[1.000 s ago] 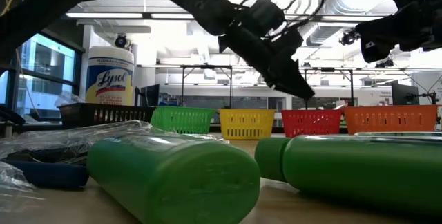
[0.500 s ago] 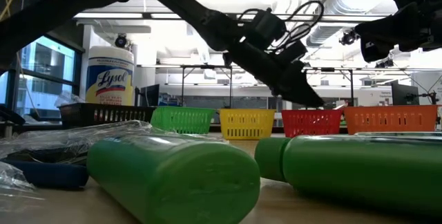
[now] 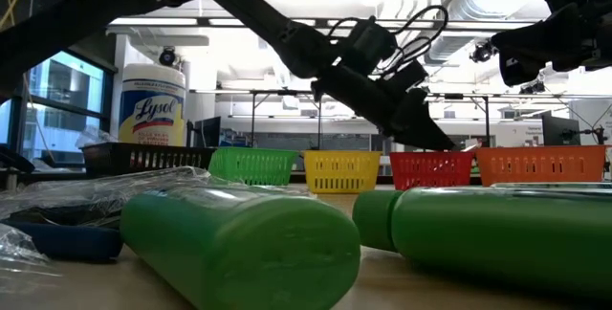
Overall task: Pick & Place Travel size toiletries
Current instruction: Put the left black hair comb into the red bin
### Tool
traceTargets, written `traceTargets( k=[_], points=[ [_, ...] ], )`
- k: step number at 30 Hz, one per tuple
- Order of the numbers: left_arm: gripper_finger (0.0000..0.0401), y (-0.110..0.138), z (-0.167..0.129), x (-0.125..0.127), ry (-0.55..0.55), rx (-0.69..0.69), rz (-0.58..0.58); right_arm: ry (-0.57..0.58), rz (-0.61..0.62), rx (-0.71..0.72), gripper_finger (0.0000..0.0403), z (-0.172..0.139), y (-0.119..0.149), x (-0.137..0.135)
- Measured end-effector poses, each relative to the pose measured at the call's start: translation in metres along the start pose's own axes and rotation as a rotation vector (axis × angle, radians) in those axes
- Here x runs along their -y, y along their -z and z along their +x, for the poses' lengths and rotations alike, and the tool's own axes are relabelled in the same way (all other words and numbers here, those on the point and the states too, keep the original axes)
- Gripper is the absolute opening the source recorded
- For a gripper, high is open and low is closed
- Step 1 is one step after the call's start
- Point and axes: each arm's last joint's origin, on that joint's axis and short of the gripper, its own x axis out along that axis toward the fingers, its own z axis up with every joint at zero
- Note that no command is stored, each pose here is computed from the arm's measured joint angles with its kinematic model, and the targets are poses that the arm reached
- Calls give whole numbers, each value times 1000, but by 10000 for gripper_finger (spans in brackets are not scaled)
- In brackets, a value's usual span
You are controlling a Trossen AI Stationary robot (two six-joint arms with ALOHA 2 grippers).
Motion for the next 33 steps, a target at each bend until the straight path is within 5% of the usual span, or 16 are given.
traceTargets(
  k=[9,13,21,26,33],
  points=[
    [235,3,2,-3,-14,-2,28,4,3,-1,2,0,0,0],
    [235,-21,-19,-2,-16,15,36,3,3,-1,2,0,0,0],
    [235,-80,-107,13,-16,-127,59,3,3,-2,2,0,0,0],
    [225,-119,-182,40,-187,-165,95,21,14,-4,2,0,0,1],
    [150,-124,-287,85,-295,-41,122,28,15,-4,2,0,0,1]
  ],
)
